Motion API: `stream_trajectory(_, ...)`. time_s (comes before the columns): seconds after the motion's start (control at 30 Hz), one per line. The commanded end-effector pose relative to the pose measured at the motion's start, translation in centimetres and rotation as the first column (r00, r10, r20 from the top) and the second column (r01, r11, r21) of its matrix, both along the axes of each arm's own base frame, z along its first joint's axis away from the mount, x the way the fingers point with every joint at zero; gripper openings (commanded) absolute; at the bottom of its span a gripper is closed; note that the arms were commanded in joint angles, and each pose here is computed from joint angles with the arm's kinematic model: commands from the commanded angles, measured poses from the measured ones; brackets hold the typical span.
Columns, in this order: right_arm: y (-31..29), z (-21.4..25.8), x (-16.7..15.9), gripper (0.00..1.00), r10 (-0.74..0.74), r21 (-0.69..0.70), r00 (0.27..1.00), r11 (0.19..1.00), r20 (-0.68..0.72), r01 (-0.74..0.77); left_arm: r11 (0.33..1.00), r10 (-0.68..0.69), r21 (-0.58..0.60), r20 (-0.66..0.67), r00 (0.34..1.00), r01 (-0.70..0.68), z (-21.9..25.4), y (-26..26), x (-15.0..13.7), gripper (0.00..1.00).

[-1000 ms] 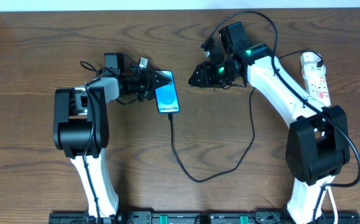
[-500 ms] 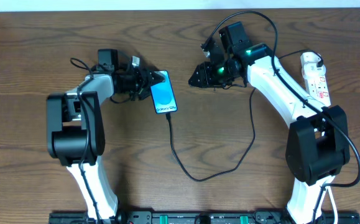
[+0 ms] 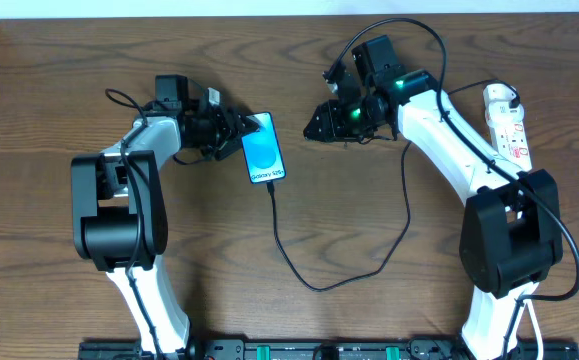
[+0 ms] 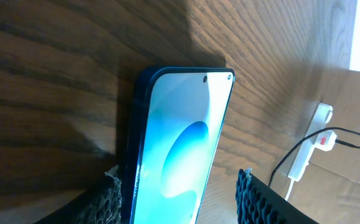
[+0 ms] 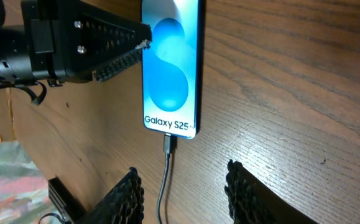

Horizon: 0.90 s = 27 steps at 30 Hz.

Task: Plug charger to phone and switch on socket
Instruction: 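Release the phone with the left gripper and lift both grippers away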

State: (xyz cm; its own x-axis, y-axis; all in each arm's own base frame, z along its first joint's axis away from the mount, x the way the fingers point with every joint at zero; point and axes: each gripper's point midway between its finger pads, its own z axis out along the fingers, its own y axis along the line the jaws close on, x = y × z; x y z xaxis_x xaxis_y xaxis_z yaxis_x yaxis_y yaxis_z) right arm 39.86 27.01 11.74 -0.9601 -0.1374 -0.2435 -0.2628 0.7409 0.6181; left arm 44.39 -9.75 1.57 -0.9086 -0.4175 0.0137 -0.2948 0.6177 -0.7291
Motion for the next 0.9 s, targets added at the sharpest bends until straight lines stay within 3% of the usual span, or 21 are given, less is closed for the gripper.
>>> stream_trajectory(0.0,-0.1,-0.3,0.0,0.43,0.016,-0.007,1.0,1.0,0.006,-0.016,0.964,0.087,0.262,-0.14,0.986,-0.048,-6.5,4.2,-2.4,0.59)
stream_trajectory(0.27,-0.2,-0.4,-0.2,0.43,0.024,-0.016,1.0,1.0,0.004,-0.024,0.918,0.082,0.394,-0.089,0.993,-0.04,-4.7,6.3,-2.3,0.59)
stream_trajectory(0.87,-0.3,-0.5,-0.3,0.43,0.028,-0.021,1.0,0.999,0.005,-0.028,0.882,0.049,0.47,-0.15,0.987,0.028,-4.9,7.5,-4.3,0.6)
